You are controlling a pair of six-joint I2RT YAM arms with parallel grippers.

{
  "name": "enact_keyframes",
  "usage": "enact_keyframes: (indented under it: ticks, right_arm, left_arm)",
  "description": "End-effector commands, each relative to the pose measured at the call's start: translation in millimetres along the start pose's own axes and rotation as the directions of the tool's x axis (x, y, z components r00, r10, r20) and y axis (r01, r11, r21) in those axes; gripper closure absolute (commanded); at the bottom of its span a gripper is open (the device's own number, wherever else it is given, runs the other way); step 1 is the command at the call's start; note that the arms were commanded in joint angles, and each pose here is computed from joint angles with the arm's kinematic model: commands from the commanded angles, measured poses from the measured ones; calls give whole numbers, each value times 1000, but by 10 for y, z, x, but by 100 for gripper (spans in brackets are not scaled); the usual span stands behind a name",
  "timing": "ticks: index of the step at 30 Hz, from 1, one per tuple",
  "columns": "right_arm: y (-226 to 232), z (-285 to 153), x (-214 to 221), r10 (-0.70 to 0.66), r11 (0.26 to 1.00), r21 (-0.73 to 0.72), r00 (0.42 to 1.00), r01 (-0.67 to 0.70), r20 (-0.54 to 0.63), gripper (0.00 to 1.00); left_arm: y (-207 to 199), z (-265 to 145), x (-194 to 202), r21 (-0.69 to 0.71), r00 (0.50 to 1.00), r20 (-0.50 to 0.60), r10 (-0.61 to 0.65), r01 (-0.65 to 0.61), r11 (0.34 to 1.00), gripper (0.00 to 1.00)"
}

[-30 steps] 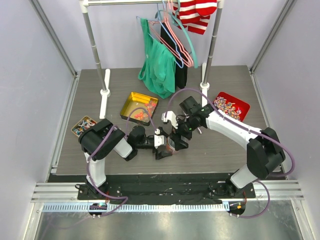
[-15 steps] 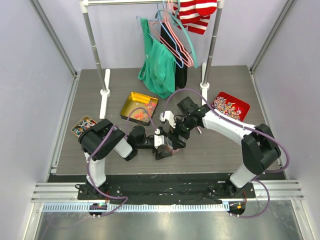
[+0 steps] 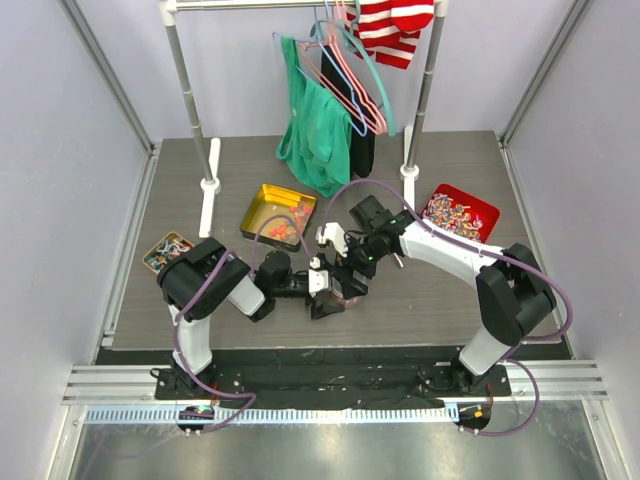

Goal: Pack the candies
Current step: Close the bottle lid on the packing bottle.

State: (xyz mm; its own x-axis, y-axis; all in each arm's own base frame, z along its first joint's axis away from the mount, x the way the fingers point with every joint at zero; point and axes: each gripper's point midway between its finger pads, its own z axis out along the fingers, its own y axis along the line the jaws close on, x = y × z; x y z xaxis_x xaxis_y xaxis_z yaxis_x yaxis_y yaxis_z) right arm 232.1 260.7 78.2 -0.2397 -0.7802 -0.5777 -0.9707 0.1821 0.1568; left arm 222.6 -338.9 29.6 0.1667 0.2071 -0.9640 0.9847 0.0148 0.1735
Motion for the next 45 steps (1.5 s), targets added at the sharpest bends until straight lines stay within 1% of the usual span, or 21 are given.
enact_keyframes:
  ticks: [1,5,11,16,25,36,41,45]
  right_arm:
    - [-46,22,-96,-16,1000,15,1000,16,21,31]
    - [-14,68,-38,-20,1000,2,1000,20,-14,31]
    - [45,54,-46,-39,999,-13,999,38,-29,31]
    - [75,-50,-66,-65,998,-4,998,65,-20,31]
    - [160,-64,-76,-59,997,-54,998,58,-18,31]
    - [183,-181,-194,-30,996,-86,998,34,49,31]
    - [225,-163,-161,-27,993,-112,999,31,36,31]
    - [194,-146,-117,-33,995,-95,999,35,19,31]
  left_arm:
    - [94,50,-130,-16,998,38,51,-51,999,2]
    - [103,48,-122,-20,998,34,47,-46,999,2]
    - [111,50,-111,-22,999,29,43,-42,999,3]
    - [115,53,-113,-22,999,28,42,-41,999,3]
    - [112,52,-108,-21,999,26,39,-39,999,3]
    - [115,53,-109,-20,999,25,41,-41,999,3]
    - [110,59,-113,-17,999,26,42,-41,999,3]
    - [118,57,-106,-19,999,23,39,-39,999,3]
